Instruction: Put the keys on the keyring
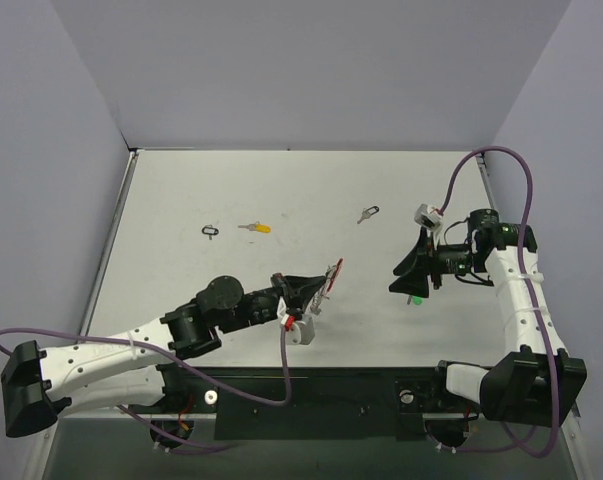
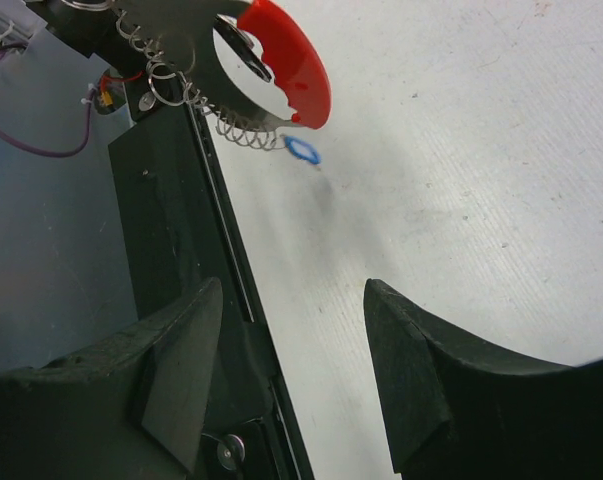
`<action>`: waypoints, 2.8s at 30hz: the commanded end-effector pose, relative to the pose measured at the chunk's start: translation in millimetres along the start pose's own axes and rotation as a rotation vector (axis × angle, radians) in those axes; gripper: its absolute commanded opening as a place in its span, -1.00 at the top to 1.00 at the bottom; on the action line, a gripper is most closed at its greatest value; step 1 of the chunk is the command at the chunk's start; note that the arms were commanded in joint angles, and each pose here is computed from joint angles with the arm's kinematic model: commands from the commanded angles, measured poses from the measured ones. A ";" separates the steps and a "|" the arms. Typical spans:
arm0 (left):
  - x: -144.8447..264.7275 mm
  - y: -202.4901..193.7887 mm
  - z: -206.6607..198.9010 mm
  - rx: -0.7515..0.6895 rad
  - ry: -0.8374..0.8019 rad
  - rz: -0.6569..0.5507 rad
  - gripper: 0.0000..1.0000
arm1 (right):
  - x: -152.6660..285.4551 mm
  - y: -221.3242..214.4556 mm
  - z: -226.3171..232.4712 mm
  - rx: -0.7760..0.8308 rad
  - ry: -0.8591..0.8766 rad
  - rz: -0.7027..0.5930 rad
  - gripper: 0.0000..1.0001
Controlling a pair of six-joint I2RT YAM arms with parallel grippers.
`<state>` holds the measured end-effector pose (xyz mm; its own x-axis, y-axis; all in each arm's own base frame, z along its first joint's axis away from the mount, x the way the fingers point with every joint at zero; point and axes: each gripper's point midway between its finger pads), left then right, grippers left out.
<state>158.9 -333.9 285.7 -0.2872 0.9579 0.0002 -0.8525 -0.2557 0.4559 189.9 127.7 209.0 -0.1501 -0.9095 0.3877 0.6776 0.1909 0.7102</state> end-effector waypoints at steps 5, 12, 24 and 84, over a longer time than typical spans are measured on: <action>17.1 15.3 42.9 0.332 0.227 -0.071 1.00 | 6.5 -5.9 -7.2 0.000 -0.044 0.039 -0.07; 37.8 7.3 41.9 0.413 0.278 -0.106 1.00 | 27.4 -11.4 -20.9 0.088 -0.179 0.164 0.01; 38.6 7.4 54.1 0.760 0.361 -0.246 1.00 | -4.8 29.8 29.8 0.325 -0.024 0.240 -0.02; 4.2 19.6 70.1 0.946 0.426 -0.382 1.00 | -93.9 76.2 110.7 0.432 0.258 0.291 1.00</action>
<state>176.0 -329.6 312.6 -0.3946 0.8311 -0.3920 -0.2441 0.3165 0.9167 182.3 264.4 284.2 0.2082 -0.8506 0.4828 0.3118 0.5256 0.7916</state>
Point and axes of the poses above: each gripper's point midway between its finger pads, its own x axis back along the fingers, its own z axis along the line the jaws close on, y = z × x, and after that the axes turned 15 degrees about -x, right-handed
